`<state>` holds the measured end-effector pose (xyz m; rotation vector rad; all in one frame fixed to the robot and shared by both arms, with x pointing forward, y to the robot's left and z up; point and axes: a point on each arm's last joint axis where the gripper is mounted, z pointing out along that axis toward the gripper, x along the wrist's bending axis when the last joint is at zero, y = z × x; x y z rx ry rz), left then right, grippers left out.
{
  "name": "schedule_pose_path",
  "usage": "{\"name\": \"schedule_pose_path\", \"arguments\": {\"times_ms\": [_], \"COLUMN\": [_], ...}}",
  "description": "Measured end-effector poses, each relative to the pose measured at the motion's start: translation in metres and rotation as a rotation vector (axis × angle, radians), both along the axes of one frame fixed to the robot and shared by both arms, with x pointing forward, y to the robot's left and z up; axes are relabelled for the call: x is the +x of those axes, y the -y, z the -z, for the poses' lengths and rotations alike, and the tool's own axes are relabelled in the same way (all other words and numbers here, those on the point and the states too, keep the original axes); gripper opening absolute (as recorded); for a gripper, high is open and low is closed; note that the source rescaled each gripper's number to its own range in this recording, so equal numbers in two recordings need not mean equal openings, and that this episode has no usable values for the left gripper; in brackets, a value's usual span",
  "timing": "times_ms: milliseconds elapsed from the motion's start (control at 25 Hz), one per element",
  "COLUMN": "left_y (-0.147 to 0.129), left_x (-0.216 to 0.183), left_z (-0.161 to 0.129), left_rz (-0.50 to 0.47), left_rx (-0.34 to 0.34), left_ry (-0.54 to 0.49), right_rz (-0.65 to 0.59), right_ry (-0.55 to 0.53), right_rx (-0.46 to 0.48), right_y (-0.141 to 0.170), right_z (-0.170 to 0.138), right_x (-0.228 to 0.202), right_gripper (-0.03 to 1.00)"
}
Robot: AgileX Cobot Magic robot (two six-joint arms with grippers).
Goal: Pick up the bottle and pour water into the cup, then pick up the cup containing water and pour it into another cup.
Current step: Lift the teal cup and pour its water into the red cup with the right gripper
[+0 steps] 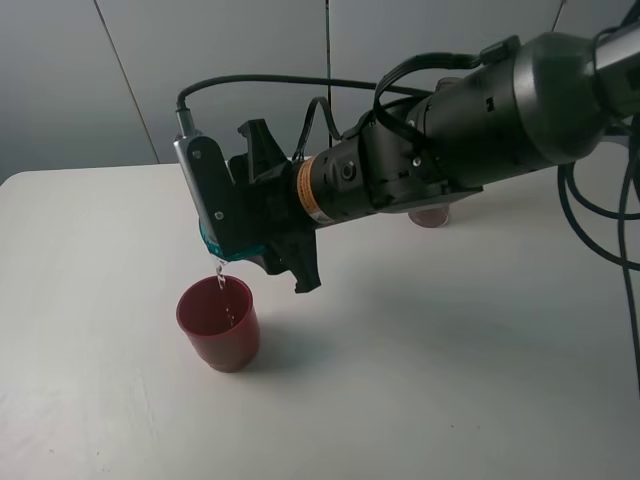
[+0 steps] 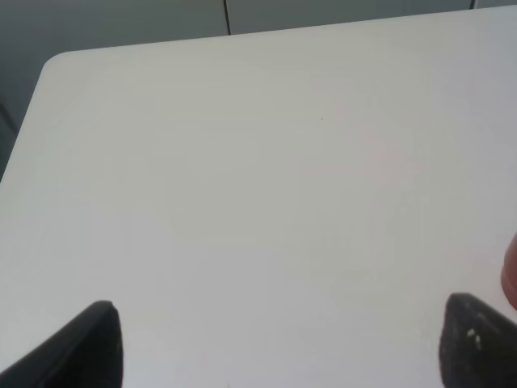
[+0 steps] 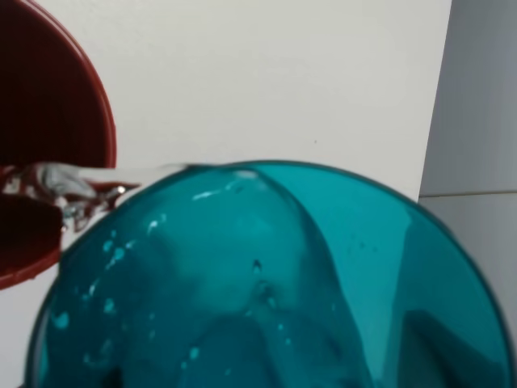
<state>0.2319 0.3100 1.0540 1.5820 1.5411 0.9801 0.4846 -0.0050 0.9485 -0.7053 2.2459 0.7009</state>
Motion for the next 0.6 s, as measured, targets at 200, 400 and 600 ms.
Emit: {"name": "schedule_pose_path", "arguments": {"times_ms": [200, 400, 600], "left_y": [0.0, 0.0, 0.0], "left_x": [0.0, 0.0, 0.0], "left_z": [0.0, 0.0, 0.0], "left_rz": [0.0, 0.0, 0.0], "left_rx": [0.0, 0.0, 0.0], "left_ry": [0.0, 0.0, 0.0], "right_rz": [-0.02, -0.022, -0.024], "right_ry": [0.019, 0.037, 0.04], "right_rx": [-0.01, 0.008, 0.009], "right_y": [-0.0012, -0.0053, -0.0058], "right_z": [-0.0005, -0.0073, -0.0083], "right_x": [-0.0008, 0.0023, 0.0028], "right_gripper": [0.08, 0.08, 0.08]}}
